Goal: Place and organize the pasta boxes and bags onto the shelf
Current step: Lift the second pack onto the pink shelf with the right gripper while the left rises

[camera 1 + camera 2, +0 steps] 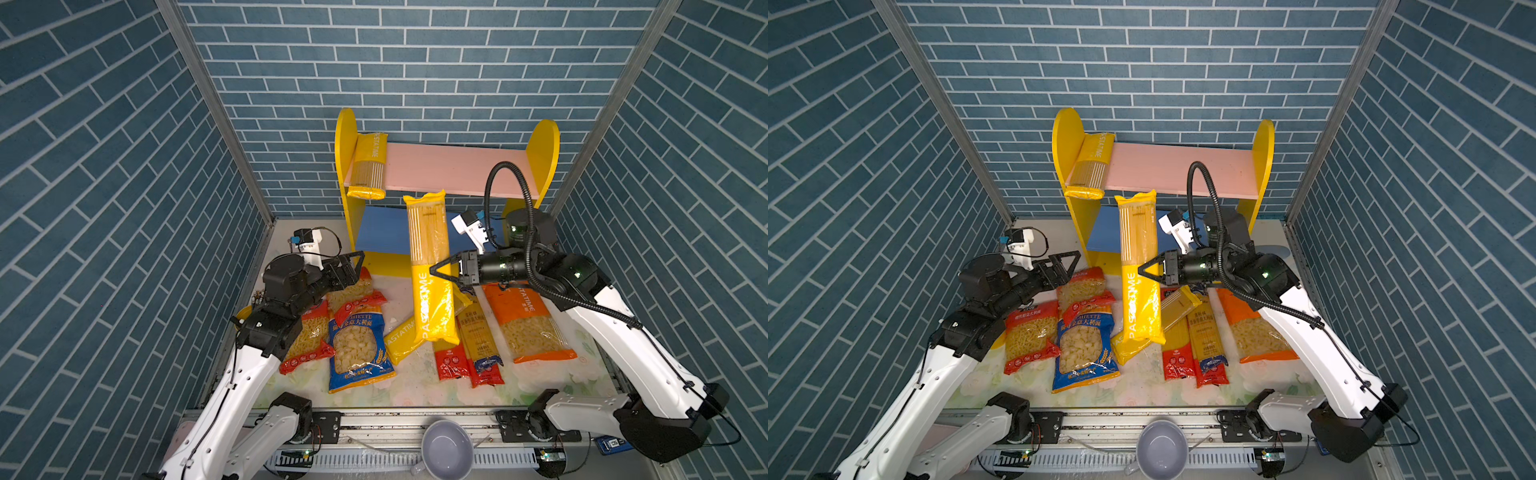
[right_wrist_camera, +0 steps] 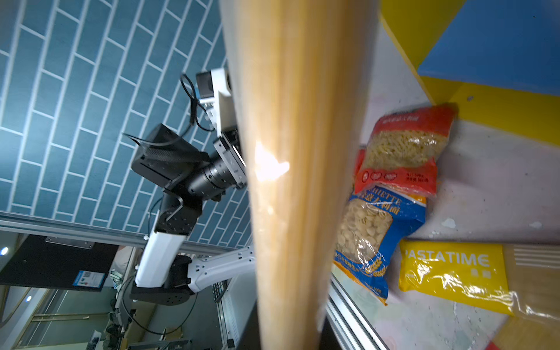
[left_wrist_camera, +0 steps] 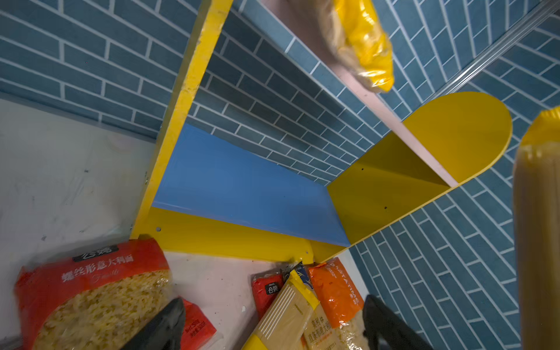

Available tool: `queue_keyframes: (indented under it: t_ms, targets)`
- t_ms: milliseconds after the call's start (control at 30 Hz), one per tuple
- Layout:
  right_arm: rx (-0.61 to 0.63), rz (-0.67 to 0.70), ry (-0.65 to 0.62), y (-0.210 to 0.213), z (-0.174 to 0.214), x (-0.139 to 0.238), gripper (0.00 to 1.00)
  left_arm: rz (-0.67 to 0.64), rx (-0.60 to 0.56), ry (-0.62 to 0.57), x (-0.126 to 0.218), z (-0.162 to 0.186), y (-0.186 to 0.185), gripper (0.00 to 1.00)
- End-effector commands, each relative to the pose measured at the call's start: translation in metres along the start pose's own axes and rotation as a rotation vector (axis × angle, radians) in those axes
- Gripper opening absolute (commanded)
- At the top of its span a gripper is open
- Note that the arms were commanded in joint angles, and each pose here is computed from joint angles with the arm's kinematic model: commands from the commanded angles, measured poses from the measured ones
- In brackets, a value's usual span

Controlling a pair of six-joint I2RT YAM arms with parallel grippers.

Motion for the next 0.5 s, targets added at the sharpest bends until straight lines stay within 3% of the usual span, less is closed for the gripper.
queue_keyframes:
  t_ms: [0,200,333,467]
  targets:
    - [0.078,-0.154,-0.118,0.05,-0.049,0.016,0.13,0.064,-0.024,-0.033,0.005,-0.02,-0.014,0.92]
    - [0.072,-0.18,-0.224,0.073,-0.125,-0.007,0.07,0.224,0.033,-0.065,-0.003,-0.031,-0.033,0.9]
    - [0.09,-0.133,-0.269,0.068,-0.147,-0.017,0.07,0.239,0.058,-0.105,0.002,-0.043,-0.038,0.91]
    - [0.069,-0.151,-0.228,0.062,-0.156,-0.029,0.07,0.287,0.076,-0.14,0.002,-0.059,-0.048,0.93]
Point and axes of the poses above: each gripper's point midway between its finger pads, its own x axis back along the fingers, its own y axis along the line the jaws close on, z = x × y, the point moved 5 cm from there along x, back along the fingers, and after that the axes turned 13 degrees about -x, right-handed, at the moved point
